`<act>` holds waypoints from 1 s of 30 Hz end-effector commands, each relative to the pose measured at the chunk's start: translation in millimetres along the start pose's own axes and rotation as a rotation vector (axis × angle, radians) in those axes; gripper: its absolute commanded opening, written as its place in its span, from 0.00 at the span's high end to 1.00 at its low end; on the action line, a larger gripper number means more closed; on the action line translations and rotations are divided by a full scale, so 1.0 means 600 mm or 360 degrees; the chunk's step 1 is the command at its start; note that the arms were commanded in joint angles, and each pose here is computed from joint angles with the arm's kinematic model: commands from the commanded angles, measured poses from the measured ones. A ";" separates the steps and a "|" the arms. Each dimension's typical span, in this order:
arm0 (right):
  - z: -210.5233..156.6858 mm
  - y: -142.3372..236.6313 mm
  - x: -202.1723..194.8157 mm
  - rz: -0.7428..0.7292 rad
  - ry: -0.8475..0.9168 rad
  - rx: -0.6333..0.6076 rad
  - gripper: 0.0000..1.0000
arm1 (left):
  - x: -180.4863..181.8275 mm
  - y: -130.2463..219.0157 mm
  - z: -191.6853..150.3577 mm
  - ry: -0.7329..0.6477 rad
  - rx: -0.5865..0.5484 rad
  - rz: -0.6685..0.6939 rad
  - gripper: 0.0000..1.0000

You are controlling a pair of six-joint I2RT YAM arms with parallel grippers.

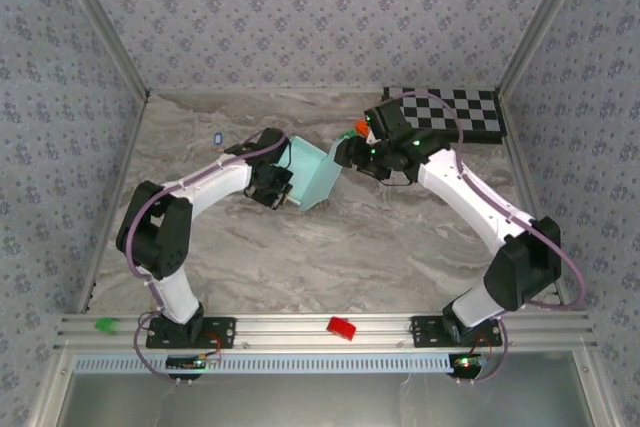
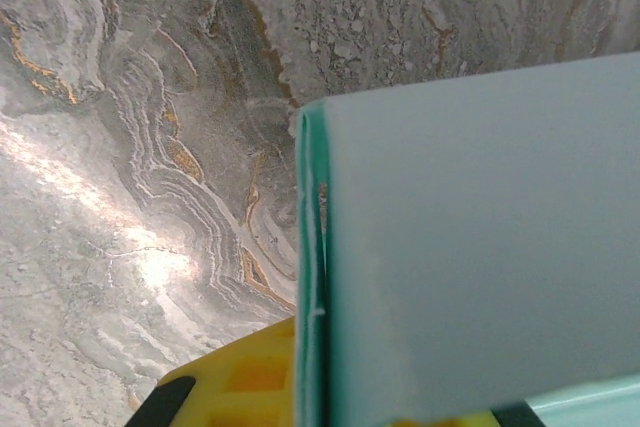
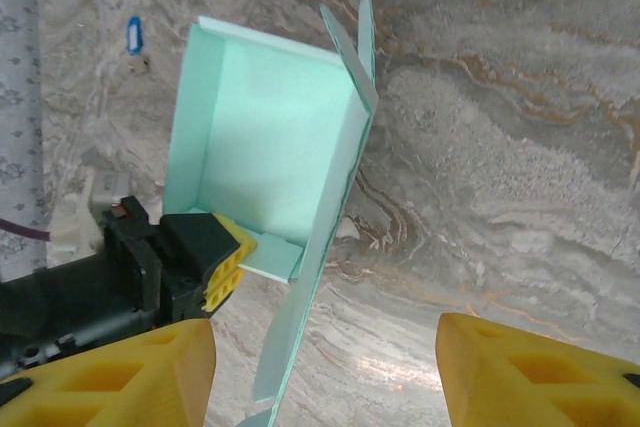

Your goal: Fold the paper box

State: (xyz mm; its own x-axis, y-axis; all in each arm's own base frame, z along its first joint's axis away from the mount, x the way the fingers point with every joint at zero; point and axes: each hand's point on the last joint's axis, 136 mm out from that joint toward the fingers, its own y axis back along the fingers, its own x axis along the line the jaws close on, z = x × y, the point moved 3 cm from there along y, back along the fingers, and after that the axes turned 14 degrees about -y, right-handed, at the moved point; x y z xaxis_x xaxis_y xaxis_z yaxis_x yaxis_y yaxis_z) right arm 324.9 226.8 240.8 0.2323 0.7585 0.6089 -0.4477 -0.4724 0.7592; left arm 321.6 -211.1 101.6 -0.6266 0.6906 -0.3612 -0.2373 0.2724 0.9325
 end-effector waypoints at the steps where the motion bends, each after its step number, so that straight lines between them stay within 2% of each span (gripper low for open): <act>1: 0.001 -0.002 0.011 0.0019 -0.0067 0.0009 0.40 | -0.012 0.015 -0.003 0.0062 -0.0006 0.0003 1.00; 15: -0.012 -0.040 0.004 -0.0046 -0.0103 0.0037 0.59 | -0.014 0.003 -0.004 0.0074 0.0017 0.0011 1.00; 20: -0.013 -0.046 0.000 -0.0058 -0.0135 0.0040 0.71 | -0.017 -0.002 -0.006 0.0068 0.0034 0.0012 1.00; 30: -0.011 -0.052 -0.009 -0.0077 -0.0181 0.0022 0.87 | -0.018 -0.004 -0.007 0.0061 0.0041 -0.0001 1.00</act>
State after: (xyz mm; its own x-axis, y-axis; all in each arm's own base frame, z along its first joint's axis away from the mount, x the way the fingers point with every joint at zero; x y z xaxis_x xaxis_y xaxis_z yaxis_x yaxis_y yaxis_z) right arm 329.7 241.6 221.1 0.3249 0.7238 0.6088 -0.4214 -0.4655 0.7783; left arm 325.9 -216.7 96.4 -0.6309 0.6901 -0.3545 -0.2263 0.2734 0.9349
